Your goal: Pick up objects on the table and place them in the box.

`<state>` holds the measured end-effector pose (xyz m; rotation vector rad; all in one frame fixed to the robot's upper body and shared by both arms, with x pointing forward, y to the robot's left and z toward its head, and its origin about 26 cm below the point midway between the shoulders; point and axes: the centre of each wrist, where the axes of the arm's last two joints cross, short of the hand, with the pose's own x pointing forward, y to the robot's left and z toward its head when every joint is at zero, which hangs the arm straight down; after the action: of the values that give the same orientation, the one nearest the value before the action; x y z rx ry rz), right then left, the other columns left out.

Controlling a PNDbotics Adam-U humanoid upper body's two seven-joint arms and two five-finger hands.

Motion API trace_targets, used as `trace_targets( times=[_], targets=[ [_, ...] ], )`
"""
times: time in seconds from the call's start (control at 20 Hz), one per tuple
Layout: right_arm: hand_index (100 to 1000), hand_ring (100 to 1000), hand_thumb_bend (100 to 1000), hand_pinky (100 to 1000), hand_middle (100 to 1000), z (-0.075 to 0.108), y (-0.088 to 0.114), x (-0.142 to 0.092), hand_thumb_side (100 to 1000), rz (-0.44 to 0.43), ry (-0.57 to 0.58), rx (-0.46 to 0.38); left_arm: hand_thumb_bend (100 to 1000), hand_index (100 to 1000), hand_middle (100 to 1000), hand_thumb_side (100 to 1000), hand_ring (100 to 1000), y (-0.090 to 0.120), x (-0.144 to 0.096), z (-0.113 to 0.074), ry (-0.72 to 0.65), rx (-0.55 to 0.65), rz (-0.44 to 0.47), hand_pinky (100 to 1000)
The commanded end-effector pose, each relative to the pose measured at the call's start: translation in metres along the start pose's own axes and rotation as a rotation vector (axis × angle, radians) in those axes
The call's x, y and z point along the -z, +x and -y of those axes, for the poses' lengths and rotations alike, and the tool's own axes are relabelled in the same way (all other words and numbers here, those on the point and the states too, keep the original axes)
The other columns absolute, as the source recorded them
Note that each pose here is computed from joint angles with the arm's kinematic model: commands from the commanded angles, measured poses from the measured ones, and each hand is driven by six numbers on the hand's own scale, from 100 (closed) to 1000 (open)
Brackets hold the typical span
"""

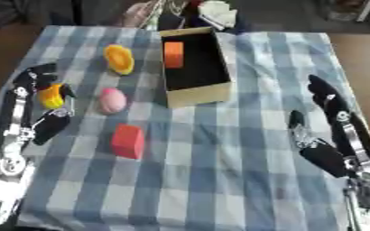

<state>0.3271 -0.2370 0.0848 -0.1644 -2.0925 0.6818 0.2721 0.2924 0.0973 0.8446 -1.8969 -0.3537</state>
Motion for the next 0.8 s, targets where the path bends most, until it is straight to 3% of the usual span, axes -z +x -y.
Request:
trace_targets(
  times=[0.05,0.35,0.8],
  targets=[
    [1000,1000,100,1000,1000,0.005,0.006,0.005,432,0.025,0.003,-0.02,100,850,766,120,774,0.004,0.004,-0.02,-0.029,0.084,0.06,795],
    [1000,1000,100,1000,1000,0.006,0.005,0.005,432,0.025,0.009,-0.026,100,865,768,100,768,0.006,0.007,-0.056,-0.162,0.305,0.119,794],
    [1000,1000,100,1000,1000,0.007,0.004,0.003,432,0.02,0.023,-0.036,348,891,816,108,800,0.008,0.033,-0.106,-0.474,0.64,0.112,801]
  ],
)
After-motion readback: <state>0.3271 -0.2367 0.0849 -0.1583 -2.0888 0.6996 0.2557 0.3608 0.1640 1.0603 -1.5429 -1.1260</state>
